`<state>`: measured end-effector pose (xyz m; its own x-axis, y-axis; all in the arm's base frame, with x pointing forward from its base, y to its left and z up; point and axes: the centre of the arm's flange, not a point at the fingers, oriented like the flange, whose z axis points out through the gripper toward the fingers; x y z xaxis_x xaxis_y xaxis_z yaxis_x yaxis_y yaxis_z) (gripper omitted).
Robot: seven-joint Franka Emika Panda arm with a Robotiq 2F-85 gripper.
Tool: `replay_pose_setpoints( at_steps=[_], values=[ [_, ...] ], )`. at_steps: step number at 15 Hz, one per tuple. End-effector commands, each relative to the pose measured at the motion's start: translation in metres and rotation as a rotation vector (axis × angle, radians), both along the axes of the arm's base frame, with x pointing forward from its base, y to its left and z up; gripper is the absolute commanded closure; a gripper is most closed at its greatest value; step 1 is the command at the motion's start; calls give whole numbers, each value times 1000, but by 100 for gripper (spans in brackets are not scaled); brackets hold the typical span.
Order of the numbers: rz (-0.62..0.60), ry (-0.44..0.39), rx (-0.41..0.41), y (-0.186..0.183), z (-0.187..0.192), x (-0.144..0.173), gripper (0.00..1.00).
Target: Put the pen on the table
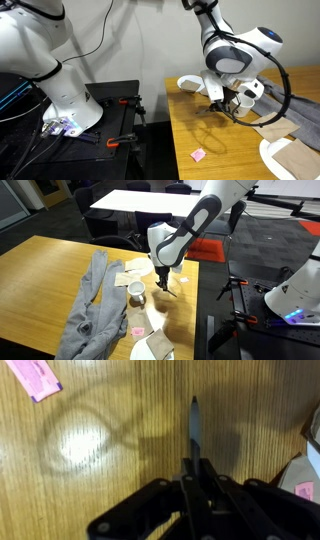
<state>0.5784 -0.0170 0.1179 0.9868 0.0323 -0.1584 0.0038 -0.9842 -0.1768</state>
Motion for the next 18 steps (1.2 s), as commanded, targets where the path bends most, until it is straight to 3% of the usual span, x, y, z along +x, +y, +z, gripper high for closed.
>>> replay_pose_setpoints(
  at_steps=[1,8,9,10,18],
  values=[
    [-33,75,22,3,-22,15,97],
    [-43,151,29,8,-43,8,97],
    [-41,154,17,8,-42,7,62],
    [-45,147,12,9,-39,6,61],
    [-96,56,-53,10,27,-1,2]
  ],
)
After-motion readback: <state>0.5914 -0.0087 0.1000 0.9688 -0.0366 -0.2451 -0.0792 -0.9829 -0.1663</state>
